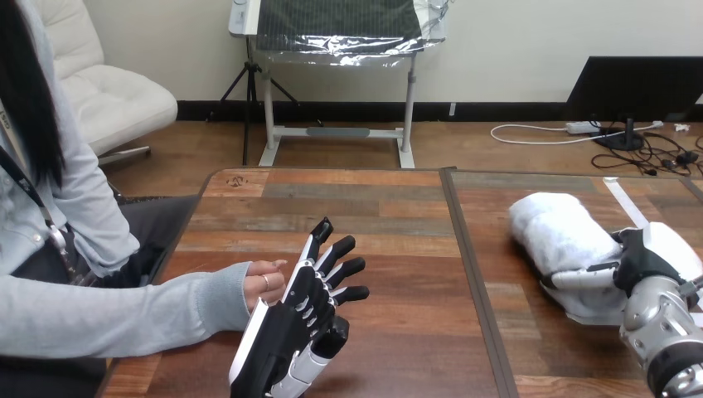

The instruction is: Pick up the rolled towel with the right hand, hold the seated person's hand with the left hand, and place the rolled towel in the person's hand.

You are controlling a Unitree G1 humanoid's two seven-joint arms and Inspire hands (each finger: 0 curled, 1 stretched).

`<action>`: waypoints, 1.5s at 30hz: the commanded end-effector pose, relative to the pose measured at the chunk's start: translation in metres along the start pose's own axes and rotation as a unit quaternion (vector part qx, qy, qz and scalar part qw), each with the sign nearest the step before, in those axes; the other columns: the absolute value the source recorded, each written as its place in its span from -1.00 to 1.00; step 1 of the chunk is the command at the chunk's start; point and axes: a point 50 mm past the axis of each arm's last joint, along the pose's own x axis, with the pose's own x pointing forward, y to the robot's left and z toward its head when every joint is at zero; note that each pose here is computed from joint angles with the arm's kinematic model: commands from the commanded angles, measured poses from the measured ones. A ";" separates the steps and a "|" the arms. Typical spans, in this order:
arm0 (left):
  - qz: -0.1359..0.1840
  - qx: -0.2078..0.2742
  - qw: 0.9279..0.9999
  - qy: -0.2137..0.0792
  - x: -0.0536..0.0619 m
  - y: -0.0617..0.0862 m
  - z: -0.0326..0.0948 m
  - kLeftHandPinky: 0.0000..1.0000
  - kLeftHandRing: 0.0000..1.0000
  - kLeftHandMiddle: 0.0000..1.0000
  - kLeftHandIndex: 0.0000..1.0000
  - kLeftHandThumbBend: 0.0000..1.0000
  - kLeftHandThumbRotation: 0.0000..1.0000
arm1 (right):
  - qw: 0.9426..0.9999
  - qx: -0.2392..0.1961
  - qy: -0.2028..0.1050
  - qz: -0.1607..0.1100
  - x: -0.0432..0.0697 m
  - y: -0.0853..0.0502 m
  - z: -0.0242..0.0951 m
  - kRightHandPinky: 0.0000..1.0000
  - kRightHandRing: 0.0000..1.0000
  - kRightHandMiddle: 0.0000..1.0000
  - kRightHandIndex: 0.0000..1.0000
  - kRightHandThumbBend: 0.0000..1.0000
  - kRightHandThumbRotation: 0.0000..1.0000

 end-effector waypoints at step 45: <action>-0.009 0.022 0.998 -0.060 0.014 -0.003 0.017 0.43 0.68 0.78 0.86 1.00 0.60 | 0.915 0.398 -0.066 0.017 -0.007 0.004 0.001 -0.33 -0.33 -0.19 -0.29 0.53 -1.00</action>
